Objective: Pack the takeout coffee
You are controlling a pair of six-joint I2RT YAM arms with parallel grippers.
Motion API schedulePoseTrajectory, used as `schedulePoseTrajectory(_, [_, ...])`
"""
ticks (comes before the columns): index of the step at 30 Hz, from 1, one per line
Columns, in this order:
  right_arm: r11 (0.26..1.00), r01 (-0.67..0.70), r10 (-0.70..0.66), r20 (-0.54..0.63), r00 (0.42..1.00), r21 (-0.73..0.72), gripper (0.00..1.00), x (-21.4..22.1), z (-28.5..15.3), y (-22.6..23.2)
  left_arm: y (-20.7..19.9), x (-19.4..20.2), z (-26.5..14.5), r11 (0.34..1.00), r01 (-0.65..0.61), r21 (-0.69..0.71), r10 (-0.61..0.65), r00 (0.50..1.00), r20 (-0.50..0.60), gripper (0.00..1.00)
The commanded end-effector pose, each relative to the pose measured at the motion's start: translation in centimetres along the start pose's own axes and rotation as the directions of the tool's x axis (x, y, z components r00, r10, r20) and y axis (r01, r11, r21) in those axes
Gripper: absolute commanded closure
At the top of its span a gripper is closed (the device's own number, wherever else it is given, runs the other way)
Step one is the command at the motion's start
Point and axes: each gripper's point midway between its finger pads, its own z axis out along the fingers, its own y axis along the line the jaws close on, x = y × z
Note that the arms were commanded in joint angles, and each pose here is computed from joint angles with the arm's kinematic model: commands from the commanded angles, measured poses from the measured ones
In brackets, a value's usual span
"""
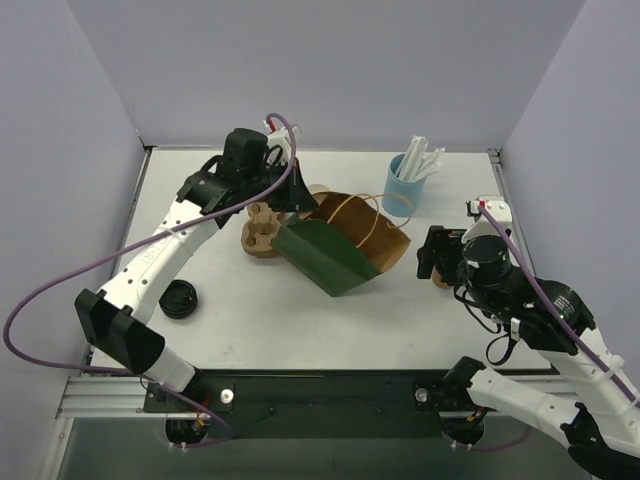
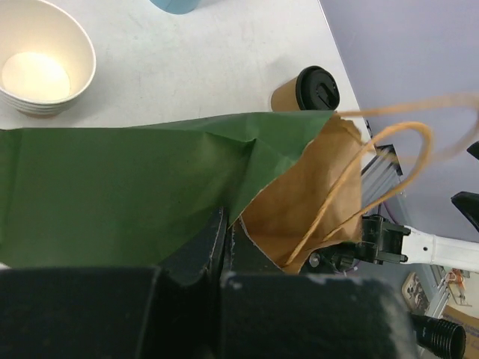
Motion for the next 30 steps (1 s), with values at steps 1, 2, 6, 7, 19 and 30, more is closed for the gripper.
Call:
schedulePoseTrajectory(1, [1.000, -0.003, 0.002, 0.025, 1.000, 0.024, 0.13, -1.1, -0.4, -0.4, -1.8, -1.5, 0.4, 0.995, -0.065, 0.077, 0.064, 0.998, 0.009, 1.00])
schedulePoseTrajectory(2, [1.000, 0.003, -0.003, 0.019, 1.000, 0.020, 0.13, -1.0, -0.3, -0.3, -1.5, -1.1, 1.0, 0.996, -0.058, 0.072, 0.060, 0.998, -0.019, 1.00])
schedulePoseTrajectory(6, [1.000, 0.020, -0.020, -0.014, 1.000, -0.007, 0.13, -0.3, 0.3, 0.6, -1.7, -1.2, 1.5, 0.994, -0.069, 0.085, 0.071, 0.997, -0.027, 1.00])
schedulePoseTrajectory(7, [1.000, 0.019, -0.019, -0.019, 1.000, -0.005, 0.13, -0.2, 0.5, 0.7, -1.8, -1.2, 1.4, 0.994, -0.068, 0.083, 0.070, 0.997, -0.021, 1.00])
schedulePoseTrajectory(19, [1.000, -0.008, 0.008, -0.052, 0.999, 0.000, 0.13, 0.9, 1.3, 1.2, 0.5, -3.0, 1.4, 0.994, -0.089, -0.069, 0.093, 0.994, 0.055, 0.49])
schedulePoseTrajectory(30, [0.997, 0.016, -0.024, -0.102, 0.995, -0.076, 0.13, 2.5, 1.3, 2.4, 6.4, -7.6, -2.6, 0.855, -0.139, -0.500, 0.221, 0.969, 0.108, 0.38])
